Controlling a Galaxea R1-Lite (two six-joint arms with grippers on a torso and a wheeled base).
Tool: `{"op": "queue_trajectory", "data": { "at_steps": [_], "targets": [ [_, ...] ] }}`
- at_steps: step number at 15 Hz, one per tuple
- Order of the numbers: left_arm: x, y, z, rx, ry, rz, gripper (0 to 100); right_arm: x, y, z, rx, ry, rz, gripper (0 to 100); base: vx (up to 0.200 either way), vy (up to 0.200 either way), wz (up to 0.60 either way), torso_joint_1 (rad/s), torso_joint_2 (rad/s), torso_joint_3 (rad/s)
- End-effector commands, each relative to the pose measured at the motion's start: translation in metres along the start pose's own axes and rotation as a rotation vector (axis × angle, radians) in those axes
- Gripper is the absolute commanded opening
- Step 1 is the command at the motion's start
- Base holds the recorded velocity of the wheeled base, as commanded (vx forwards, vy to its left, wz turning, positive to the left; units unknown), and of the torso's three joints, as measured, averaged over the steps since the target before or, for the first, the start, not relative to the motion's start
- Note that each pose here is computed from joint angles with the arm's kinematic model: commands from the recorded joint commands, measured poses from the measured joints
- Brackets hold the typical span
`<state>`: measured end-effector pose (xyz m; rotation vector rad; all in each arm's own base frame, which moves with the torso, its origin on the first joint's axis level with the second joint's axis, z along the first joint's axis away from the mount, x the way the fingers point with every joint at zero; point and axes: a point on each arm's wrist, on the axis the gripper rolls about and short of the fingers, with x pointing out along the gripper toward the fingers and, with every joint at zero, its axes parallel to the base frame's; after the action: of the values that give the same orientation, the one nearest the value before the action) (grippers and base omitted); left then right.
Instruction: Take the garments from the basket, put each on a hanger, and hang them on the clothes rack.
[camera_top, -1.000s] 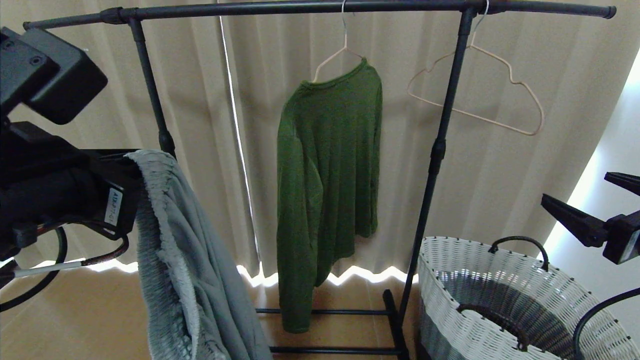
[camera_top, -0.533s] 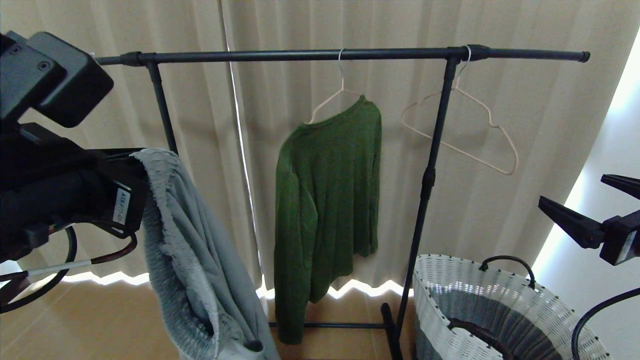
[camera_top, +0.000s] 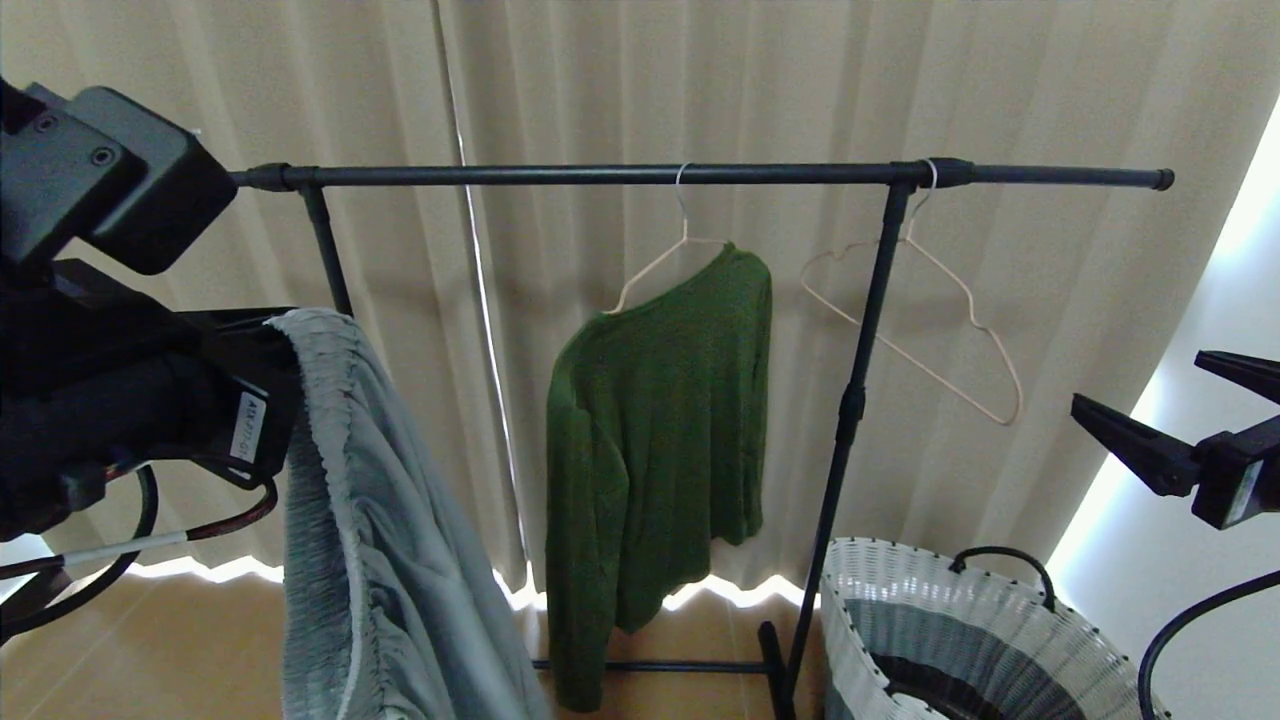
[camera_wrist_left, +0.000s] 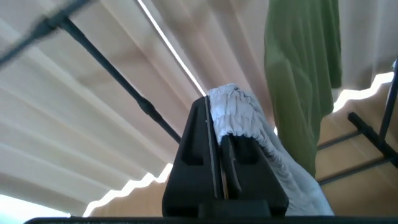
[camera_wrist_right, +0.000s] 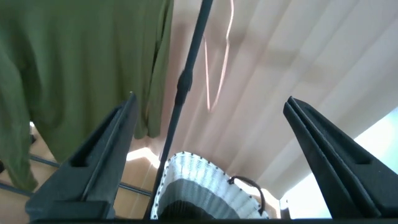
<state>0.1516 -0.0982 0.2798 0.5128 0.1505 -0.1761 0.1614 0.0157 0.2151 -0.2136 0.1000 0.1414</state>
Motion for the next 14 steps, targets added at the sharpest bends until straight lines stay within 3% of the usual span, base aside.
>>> {"op": "queue_trajectory", "data": {
  "at_steps": [1, 6, 10, 14],
  "targets": [
    [0.0, 0.0, 0.0, 0.001, 0.002, -0.002, 0, 0.001, 0.0, 0.0, -0.001, 0.001, 0.001, 100, 0.0, 0.0, 0.0, 0.232, -0.48, -0.261],
    [-0.008, 0.001, -0.005, 0.04, -0.056, -0.094, 0, 0.001, -0.006, 0.0, -0.008, 0.016, -0.032, 100, 0.0, 0.0, 0.0, 0.173, -0.35, -0.182],
    [-0.015, 0.005, -0.006, 0.062, -0.091, -0.118, 0, 0.002, -0.015, 0.001, 0.014, 0.204, -0.042, 100, 0.0, 0.0, 0.0, 0.015, -0.03, -0.018],
    [-0.015, 0.004, -0.006, 0.057, -0.088, -0.12, 0, -0.004, -0.015, 0.006, 0.012, 0.209, -0.041, 100, 0.0, 0.0, 0.0, 0.0, 0.0, 0.0]
  ]
}}
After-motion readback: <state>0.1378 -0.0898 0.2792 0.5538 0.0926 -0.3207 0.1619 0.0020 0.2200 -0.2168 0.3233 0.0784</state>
